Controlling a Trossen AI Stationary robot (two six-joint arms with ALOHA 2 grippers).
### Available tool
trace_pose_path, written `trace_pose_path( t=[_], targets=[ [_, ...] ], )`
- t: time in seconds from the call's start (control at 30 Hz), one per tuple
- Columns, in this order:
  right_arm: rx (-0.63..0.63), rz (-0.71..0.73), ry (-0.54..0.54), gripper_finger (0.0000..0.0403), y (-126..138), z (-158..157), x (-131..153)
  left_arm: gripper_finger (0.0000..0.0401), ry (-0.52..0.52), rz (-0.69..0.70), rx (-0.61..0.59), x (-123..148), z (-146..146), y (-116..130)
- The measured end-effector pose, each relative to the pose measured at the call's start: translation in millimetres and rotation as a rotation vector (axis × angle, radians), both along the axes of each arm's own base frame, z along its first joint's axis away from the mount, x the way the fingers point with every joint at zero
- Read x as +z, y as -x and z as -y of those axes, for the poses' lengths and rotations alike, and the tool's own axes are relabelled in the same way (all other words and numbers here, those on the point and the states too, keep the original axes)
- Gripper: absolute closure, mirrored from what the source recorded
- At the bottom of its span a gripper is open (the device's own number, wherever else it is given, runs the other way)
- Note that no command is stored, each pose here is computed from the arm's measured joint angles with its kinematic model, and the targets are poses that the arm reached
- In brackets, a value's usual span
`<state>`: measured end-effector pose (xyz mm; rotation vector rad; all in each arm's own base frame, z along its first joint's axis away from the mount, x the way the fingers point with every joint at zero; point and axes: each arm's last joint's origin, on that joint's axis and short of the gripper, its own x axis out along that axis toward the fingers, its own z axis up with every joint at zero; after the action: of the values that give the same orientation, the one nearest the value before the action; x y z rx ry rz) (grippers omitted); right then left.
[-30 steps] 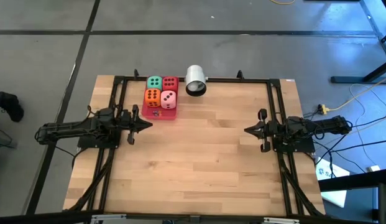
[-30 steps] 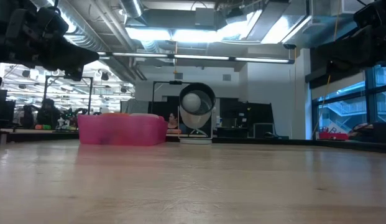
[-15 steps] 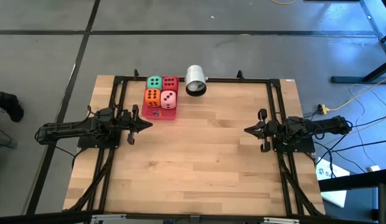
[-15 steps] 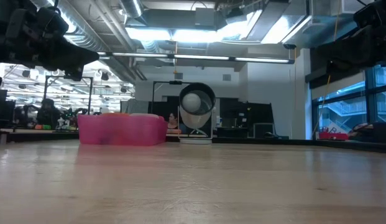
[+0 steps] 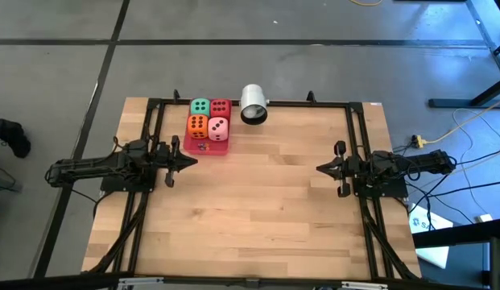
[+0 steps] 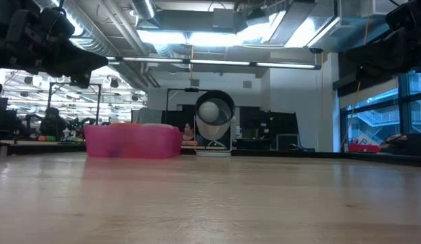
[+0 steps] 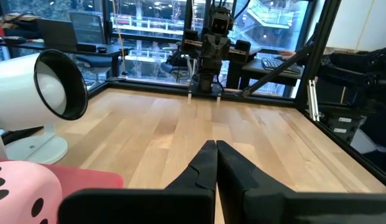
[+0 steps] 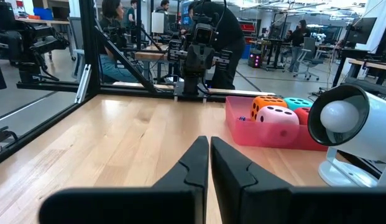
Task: Pick & Place Dice
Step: Return to Home Position
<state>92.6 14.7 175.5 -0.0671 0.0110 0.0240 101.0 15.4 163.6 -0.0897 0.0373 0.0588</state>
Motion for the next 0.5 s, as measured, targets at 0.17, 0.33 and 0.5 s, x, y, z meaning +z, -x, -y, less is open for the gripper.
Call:
trace_pose_path(
  t=[0.17,0.33,0.5],
  targets=[
    [0.0,0.0,0.0,0.0382,0.0,0.0,0.0,0.0395,0.0,0.0,0.0,0.0,0.0,0.0],
    [0.0,0.0,0.0,0.0382,0.0,0.0,0.0,0.0397,0.0,0.0,0.0,0.0,0.0,0.0],
    [0.0,0.0,0.0,0.0382,0.0,0.0,0.0,0.0396,0.0,0.0,0.0,0.0,0.0,0.0]
  ],
)
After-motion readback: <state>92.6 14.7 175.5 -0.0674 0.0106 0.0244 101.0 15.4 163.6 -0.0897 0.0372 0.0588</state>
